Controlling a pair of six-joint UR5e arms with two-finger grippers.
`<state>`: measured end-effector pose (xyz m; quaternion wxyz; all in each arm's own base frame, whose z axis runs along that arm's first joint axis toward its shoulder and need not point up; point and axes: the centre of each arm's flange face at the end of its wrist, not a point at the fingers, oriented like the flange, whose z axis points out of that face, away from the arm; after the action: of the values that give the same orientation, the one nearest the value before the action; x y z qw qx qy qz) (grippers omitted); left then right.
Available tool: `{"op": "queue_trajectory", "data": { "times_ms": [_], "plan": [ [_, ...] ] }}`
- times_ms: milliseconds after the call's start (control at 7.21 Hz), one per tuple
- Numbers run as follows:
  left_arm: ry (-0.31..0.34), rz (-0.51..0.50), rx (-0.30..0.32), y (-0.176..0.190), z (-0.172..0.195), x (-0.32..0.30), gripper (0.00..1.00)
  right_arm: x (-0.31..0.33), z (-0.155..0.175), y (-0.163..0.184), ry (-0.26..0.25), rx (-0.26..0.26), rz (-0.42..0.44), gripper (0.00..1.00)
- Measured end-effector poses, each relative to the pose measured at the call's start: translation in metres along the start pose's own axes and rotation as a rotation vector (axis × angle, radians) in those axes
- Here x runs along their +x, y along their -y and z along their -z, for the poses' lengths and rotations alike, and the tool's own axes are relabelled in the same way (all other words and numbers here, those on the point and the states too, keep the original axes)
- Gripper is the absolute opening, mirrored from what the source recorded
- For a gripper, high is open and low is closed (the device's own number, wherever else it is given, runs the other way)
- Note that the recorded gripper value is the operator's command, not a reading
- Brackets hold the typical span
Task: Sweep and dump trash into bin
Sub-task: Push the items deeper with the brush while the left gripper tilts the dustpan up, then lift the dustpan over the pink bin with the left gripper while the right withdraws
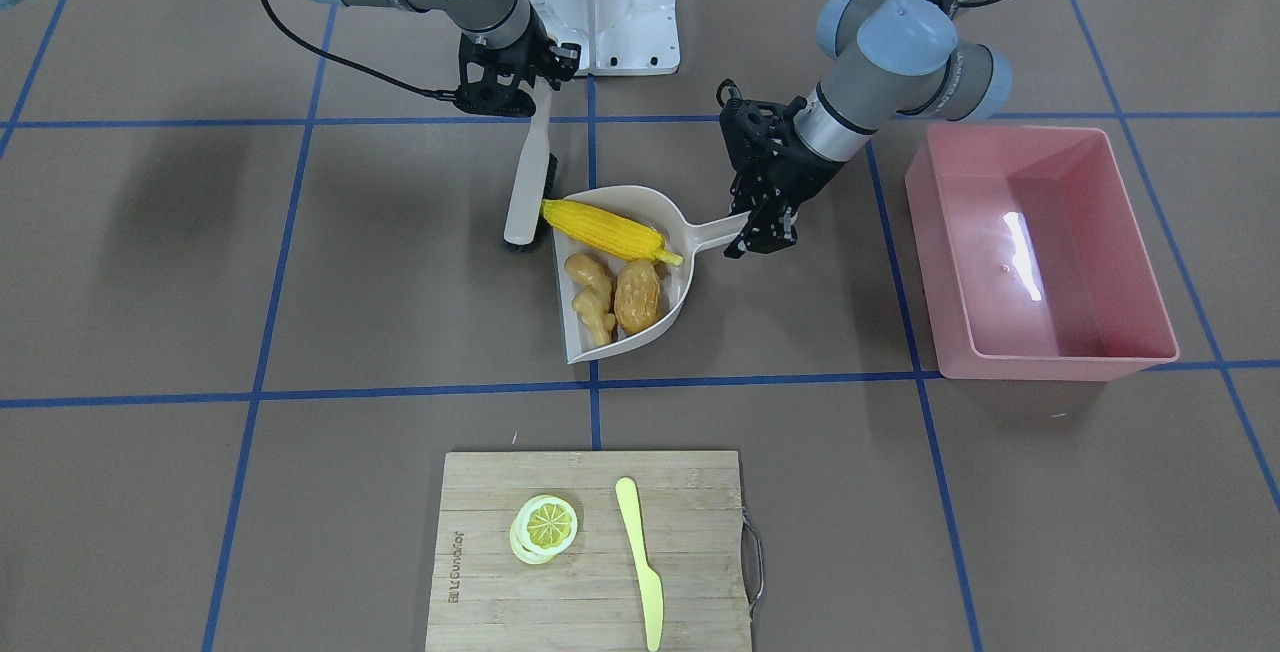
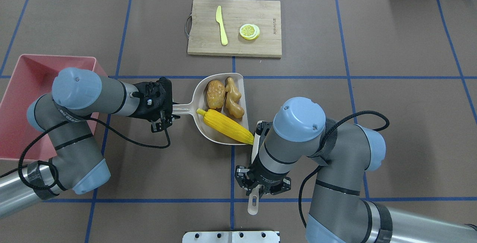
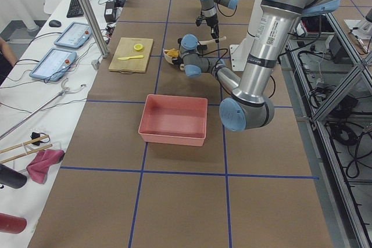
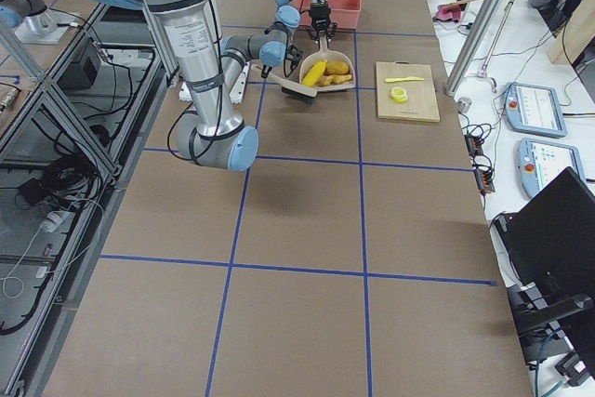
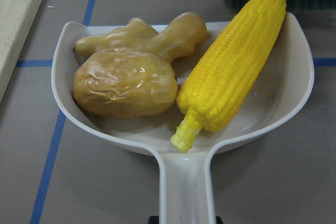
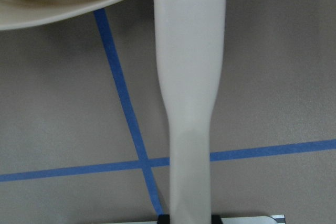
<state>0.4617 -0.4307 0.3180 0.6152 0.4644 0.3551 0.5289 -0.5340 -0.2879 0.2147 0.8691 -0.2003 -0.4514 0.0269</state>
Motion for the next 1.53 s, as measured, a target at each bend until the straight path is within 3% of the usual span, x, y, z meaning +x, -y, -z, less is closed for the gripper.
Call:
{"op": "queue_trajectory", "data": {
  "times_ms": [555,1249,1527],
  "plan": [
    [0.012,0.054,0.06,-0.006,0.007,0.002,0.0,0.011,0.039,0.02,0.022,-0.032,-0.049,0.0],
    [0.049,0.082,0.131,-0.003,0.026,-0.012,0.0,0.053,0.103,0.034,0.033,0.015,-0.111,0.0],
    [0.065,0.113,0.183,-0.002,0.036,-0.018,0.0,0.086,0.124,0.048,0.037,0.05,-0.067,0.0]
  ]
}}
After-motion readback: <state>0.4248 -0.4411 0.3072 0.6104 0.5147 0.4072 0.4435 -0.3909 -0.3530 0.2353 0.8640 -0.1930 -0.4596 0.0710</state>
